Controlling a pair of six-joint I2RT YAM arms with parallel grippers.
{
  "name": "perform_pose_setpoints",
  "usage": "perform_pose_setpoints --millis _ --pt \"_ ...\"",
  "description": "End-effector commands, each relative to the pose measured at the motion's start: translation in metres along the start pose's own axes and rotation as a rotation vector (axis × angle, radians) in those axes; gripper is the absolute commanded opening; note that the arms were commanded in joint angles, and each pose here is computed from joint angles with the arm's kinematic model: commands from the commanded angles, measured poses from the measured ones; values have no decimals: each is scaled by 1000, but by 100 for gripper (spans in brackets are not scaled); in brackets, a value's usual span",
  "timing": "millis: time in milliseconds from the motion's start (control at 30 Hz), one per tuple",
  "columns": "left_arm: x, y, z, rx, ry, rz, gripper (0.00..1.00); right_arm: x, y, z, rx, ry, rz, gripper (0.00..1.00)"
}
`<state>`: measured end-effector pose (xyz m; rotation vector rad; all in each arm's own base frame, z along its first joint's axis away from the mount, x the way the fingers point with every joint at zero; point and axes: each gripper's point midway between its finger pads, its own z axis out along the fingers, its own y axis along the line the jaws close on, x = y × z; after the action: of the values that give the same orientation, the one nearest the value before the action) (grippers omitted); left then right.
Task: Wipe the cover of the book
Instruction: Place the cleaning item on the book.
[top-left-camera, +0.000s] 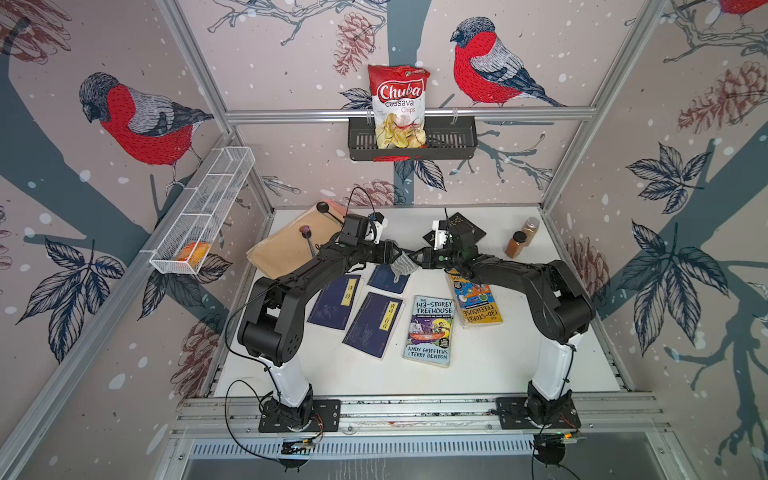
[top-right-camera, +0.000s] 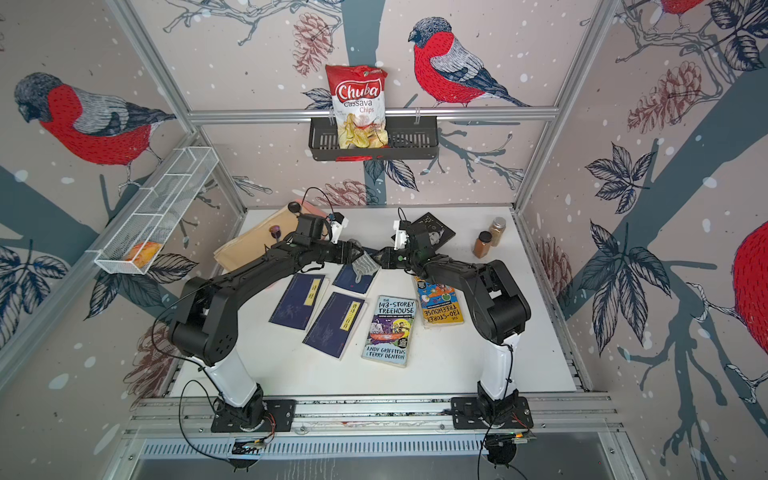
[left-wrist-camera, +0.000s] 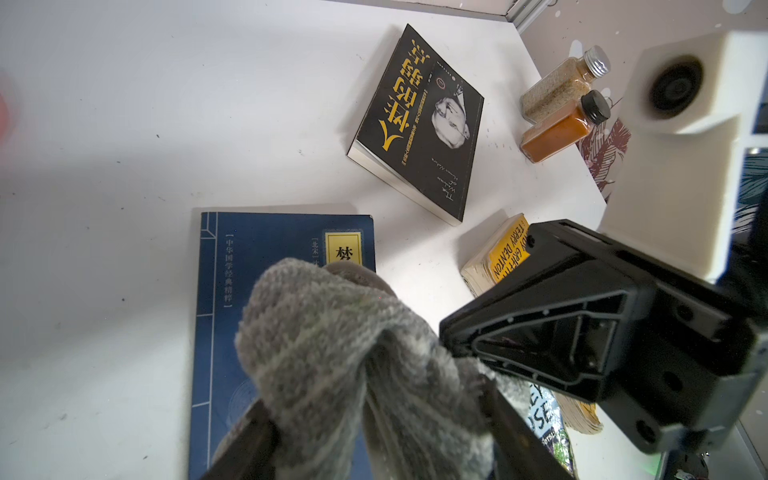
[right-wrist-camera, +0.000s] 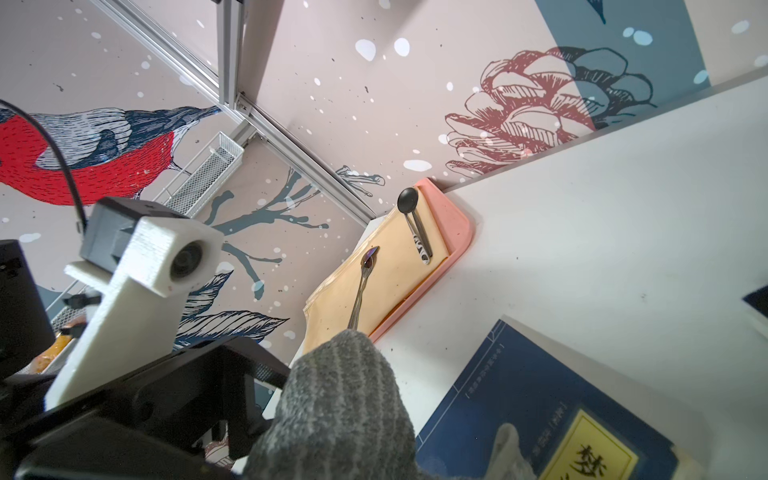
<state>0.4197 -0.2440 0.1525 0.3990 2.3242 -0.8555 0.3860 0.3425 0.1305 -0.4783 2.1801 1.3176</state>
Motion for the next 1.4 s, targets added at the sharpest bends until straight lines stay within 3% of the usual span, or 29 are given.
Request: perform_pose_setpoints --millis 0,67,133,200,433,533,667,767,933,1000,1367 --pt "-17 -3 -9 33 -70 7 65 -1 -3 -10 59 -17 -38 0" --pt "-16 -2 -12 45 -71 1 65 0 -5 -17 92 -15 -59 0" --pt "-14 -2 -12 49 -62 5 65 0 -3 -24 124 -21 -105 31" --pt "-11 -4 -11 69 -48 11 65 -1 3 -32 127 -35 -147 50" --pt "-9 -11 -10 110 -26 20 63 -4 26 -46 105 -64 -293 62" --pt "-8 -16 -9 141 -22 17 63 3 33 -37 108 -35 -352 70" --pt "-8 -20 -9 171 -18 14 63 10 33 -17 146 -14 -420 72" --pt "-8 -25 -10 193 -18 15 63 11 26 -4 163 0 -417 66" --pt "-11 -29 -14 223 -24 12 63 13 13 2 200 8 -393 15" --pt "-13 -28 -15 225 -33 3 63 14 12 -3 217 -1 -392 1" --pt "-35 2 -31 184 -126 -72 64 47 3 -74 408 22 -321 0"
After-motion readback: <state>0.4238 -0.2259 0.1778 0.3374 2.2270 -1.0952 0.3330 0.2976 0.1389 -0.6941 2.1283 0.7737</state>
